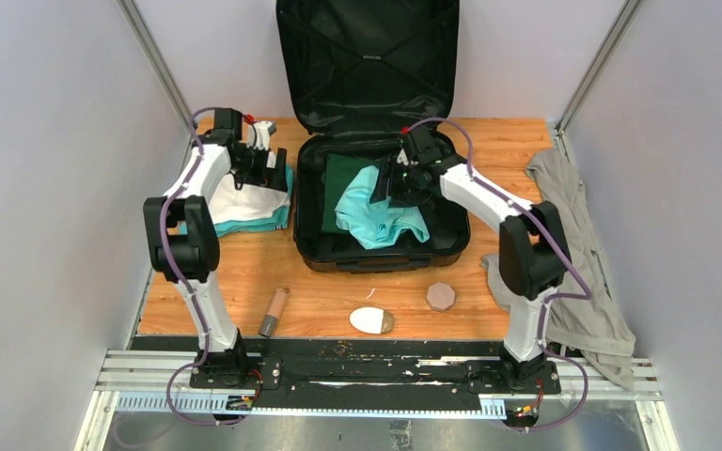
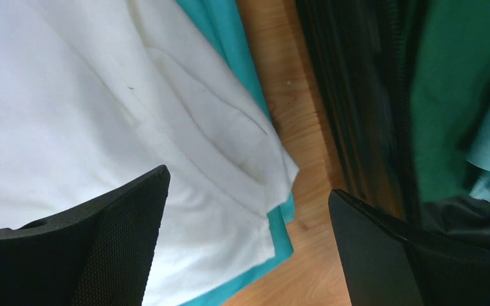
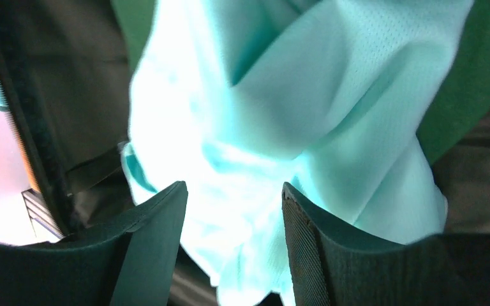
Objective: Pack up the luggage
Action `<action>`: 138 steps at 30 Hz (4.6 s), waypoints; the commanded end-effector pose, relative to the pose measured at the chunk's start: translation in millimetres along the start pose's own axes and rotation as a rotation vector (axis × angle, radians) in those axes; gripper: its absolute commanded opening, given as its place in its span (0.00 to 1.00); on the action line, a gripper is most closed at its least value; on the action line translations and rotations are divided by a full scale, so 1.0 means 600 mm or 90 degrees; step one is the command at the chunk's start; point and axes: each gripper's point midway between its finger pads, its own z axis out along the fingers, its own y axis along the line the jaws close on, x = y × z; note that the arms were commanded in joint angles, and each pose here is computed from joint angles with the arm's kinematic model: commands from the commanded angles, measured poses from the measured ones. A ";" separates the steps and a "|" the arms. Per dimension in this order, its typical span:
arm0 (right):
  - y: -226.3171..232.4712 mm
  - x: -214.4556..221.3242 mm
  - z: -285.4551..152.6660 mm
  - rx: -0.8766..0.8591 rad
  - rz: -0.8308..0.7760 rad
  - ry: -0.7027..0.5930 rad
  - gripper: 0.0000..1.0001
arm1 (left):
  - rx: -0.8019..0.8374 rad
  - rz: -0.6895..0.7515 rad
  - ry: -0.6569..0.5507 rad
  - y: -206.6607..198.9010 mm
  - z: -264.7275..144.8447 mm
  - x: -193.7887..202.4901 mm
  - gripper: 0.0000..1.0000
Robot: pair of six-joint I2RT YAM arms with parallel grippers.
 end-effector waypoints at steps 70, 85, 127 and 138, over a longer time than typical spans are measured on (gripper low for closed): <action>0.261 -0.049 -0.128 -0.350 0.162 -0.093 0.90 | 0.366 0.044 -0.155 -0.364 -0.199 -0.130 0.00; 0.139 -0.130 -0.192 -0.370 0.280 -0.195 0.91 | 0.398 0.107 -0.085 -0.480 -0.110 -0.119 0.00; -0.068 0.041 -0.017 0.006 0.117 0.024 0.53 | -0.045 0.088 0.034 -0.058 -0.005 0.035 1.00; 0.005 -0.014 -0.128 -0.055 0.044 -0.079 0.72 | -0.115 0.039 0.067 0.003 0.088 0.041 1.00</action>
